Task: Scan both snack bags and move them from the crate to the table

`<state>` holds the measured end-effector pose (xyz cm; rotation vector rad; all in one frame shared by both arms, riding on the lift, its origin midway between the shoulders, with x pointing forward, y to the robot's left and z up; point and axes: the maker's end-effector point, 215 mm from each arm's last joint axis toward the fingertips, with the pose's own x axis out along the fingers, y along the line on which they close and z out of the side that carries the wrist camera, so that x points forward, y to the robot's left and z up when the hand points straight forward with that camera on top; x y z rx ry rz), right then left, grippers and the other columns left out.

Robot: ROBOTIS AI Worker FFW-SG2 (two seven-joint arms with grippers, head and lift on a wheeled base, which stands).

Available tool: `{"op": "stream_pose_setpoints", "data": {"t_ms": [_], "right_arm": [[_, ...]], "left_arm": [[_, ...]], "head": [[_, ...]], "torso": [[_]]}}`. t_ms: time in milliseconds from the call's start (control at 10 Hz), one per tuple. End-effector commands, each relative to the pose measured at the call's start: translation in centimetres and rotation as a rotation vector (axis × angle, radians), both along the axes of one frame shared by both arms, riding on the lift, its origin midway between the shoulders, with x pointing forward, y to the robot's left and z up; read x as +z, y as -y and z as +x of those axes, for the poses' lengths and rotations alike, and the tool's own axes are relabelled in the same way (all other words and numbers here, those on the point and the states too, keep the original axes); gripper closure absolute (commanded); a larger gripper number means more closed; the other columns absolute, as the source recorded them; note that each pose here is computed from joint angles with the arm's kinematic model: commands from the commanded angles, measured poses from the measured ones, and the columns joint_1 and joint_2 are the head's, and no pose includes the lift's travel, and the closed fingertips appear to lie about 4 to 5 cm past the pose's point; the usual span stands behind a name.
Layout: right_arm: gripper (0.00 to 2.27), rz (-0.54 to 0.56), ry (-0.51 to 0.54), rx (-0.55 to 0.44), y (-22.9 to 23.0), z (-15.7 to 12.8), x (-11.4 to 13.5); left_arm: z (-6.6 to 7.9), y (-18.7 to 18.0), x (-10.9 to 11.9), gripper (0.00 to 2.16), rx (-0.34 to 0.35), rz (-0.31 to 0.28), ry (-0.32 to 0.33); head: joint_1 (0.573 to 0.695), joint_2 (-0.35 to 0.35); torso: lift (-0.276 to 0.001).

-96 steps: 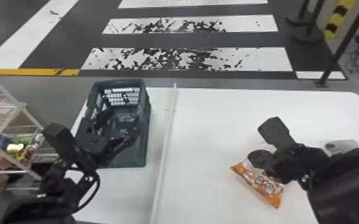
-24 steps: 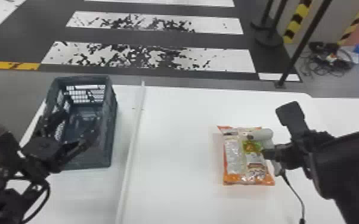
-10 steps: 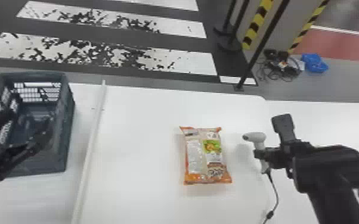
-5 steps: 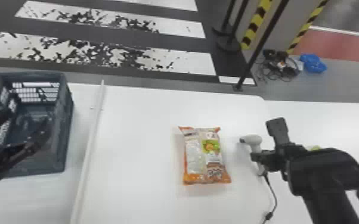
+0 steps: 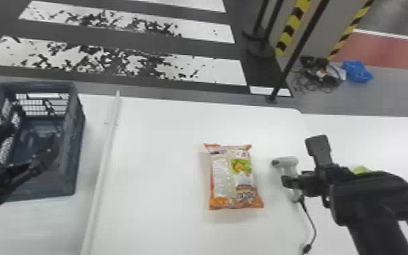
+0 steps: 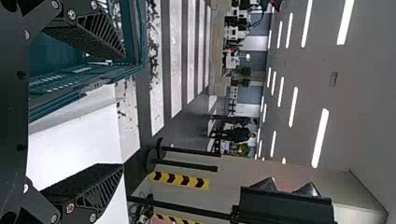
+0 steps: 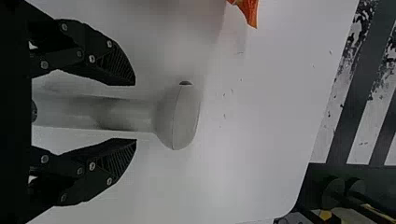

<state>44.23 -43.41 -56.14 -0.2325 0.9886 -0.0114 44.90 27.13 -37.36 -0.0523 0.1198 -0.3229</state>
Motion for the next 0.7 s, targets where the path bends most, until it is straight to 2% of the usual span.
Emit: {"op": "stream_pose_setpoints", "data": {"t_ms": [0, 100, 200, 300, 600], "right_arm": [[0.05, 0.027, 0.038, -0.006, -0.5, -0.4, 1.8], [0.05, 0.069, 0.061, -0.003, -1.4, -0.9, 3.1], [0.06, 0.156, 0.055, 0.012, -3.2, -1.6, 3.7], [0.06, 0.261, 0.027, 0.031, -5.4, -2.5, 3.8], [0.07, 0.446, 0.001, 0.090, -9.9, -3.0, 3.5]], "left_arm": [[0.0, 0.0, 0.0, 0.17, 0.000, 0.000, 0.000], [0.0, 0.0, 0.0, 0.17, 0.000, 0.000, 0.000], [-0.1, 0.0, -0.1, 0.17, 0.000, 0.000, -0.002], [0.0, 0.1, 0.0, 0.17, -0.002, 0.000, 0.000], [-0.1, 0.1, 0.0, 0.17, -0.003, 0.001, -0.002]], "head": [[0.695, -0.202], [0.695, -0.202], [0.695, -0.195], [0.695, -0.175], [0.695, -0.112]], "torso": [[-0.035], [-0.035], [-0.035], [-0.035], [-0.035]]}}
